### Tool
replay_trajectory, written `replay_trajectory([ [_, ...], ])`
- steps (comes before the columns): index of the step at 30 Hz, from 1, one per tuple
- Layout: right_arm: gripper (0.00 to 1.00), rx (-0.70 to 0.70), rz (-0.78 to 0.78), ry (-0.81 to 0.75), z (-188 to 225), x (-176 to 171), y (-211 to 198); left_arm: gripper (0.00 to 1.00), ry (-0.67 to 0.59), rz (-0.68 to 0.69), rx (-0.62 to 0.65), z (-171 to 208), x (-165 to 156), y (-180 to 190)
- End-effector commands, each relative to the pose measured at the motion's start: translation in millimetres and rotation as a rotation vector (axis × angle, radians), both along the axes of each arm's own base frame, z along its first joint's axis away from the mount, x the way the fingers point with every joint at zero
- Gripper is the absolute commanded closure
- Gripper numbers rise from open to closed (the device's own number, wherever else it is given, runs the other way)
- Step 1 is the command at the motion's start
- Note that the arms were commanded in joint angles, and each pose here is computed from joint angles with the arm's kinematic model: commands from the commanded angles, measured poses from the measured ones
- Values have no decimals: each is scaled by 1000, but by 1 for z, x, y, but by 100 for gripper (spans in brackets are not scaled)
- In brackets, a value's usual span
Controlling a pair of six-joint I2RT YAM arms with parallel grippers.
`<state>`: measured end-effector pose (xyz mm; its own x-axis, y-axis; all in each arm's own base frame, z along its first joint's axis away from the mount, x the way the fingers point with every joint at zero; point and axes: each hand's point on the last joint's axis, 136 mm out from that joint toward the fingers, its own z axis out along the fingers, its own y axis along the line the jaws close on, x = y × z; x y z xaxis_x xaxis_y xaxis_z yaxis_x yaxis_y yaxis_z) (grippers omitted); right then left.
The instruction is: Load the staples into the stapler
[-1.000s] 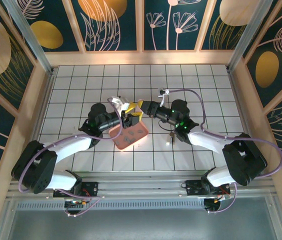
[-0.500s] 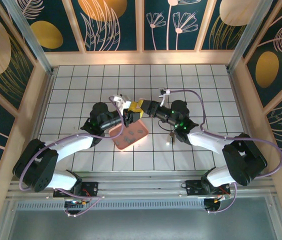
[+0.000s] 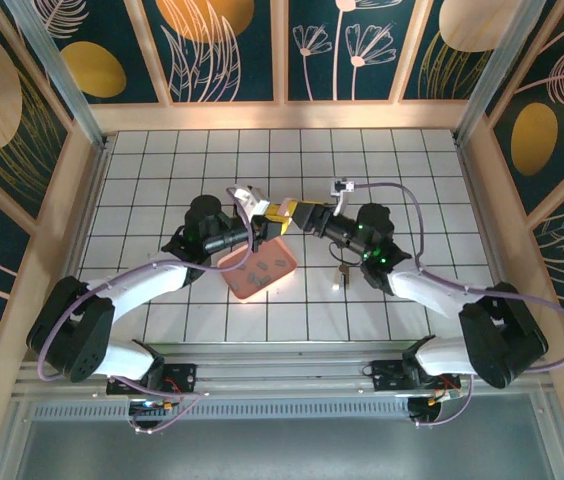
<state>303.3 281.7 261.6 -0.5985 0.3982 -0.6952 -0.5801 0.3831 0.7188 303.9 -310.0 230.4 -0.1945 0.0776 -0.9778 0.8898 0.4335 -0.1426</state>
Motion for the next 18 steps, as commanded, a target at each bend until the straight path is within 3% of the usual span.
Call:
replay_trajectory([
  [1,46,-19,56,-112,18,-17,-10,100,-40,-68,58,-3,-6,-3],
  [5,46,-109,50,-210,17,-14,-39,100,-86,-156,118,-10,-20,-5],
  [9,46,-292,84,-368,9,-20,-54,100,-137,-240,173,-13,-32,-5],
  [13,45,-474,222,-652,-5,-51,-52,100,-184,-306,220,-16,-41,-4],
  [18,44,-638,325,-817,-21,-62,-50,100,-258,-388,243,-17,-53,-5],
])
